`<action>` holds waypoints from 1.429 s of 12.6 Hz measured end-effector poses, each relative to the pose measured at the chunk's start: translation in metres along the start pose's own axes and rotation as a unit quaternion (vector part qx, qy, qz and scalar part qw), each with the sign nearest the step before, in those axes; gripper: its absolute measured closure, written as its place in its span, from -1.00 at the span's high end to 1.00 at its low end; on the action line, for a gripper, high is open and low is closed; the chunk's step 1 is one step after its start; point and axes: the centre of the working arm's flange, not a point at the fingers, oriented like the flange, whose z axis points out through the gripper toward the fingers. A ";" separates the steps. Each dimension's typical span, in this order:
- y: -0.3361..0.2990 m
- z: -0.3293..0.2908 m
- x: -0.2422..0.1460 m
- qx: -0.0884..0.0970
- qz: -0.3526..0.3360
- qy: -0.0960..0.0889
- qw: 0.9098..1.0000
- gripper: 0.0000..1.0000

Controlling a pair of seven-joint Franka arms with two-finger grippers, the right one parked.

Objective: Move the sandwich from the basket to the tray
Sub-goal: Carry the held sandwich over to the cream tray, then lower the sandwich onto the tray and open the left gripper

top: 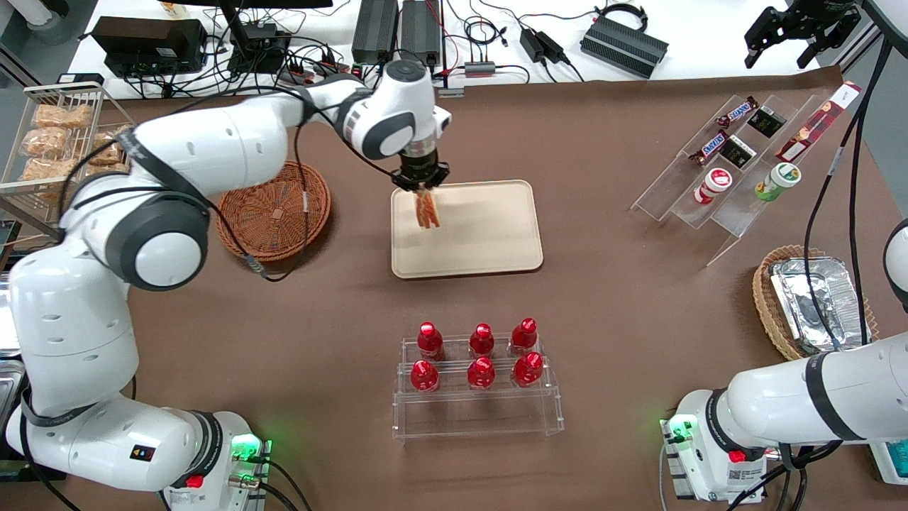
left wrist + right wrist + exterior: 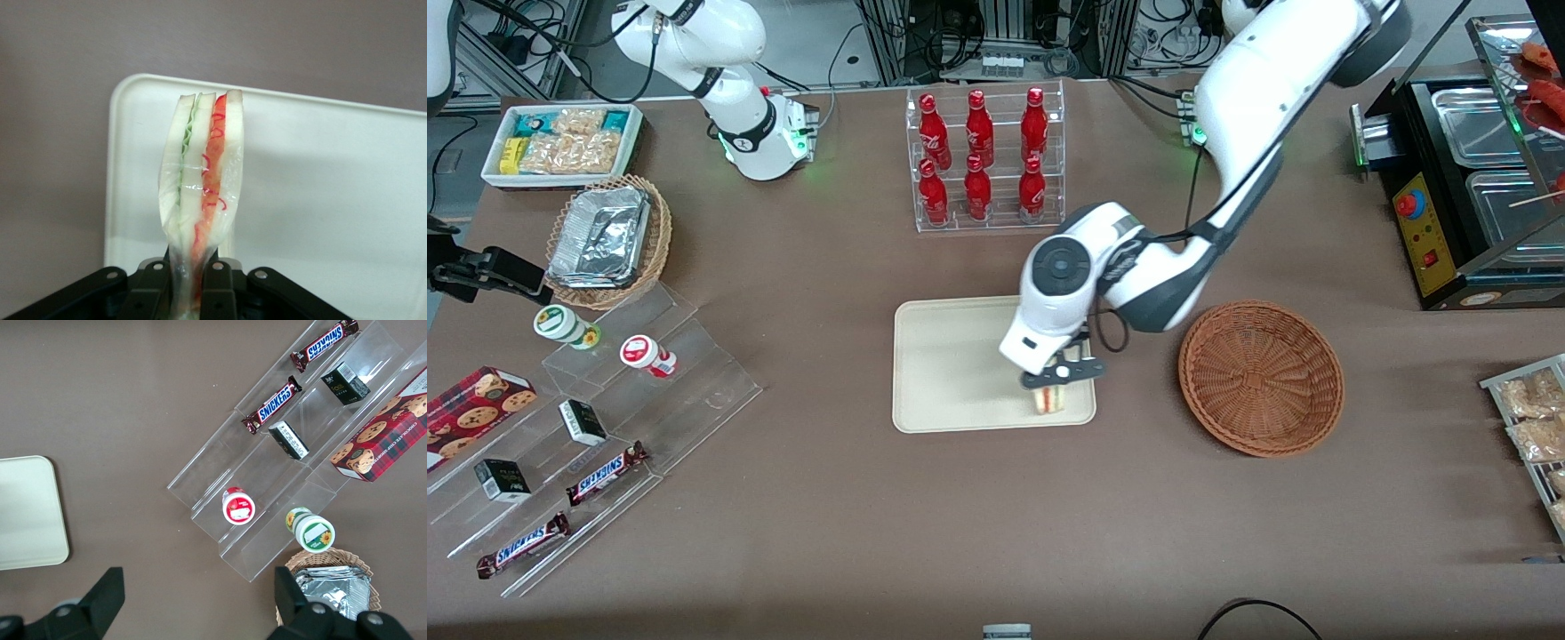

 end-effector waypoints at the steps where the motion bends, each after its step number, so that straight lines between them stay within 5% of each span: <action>1: 0.011 0.006 -0.006 -0.001 0.004 -0.004 1.000 -0.69; 7: 0.063 0.025 -0.031 0.013 0.003 -0.029 1.000 -0.69; 15: 0.077 0.047 -0.030 0.022 -0.028 -0.017 0.999 -0.69; 18: 0.077 0.050 -0.030 0.023 -0.029 -0.018 0.999 -0.13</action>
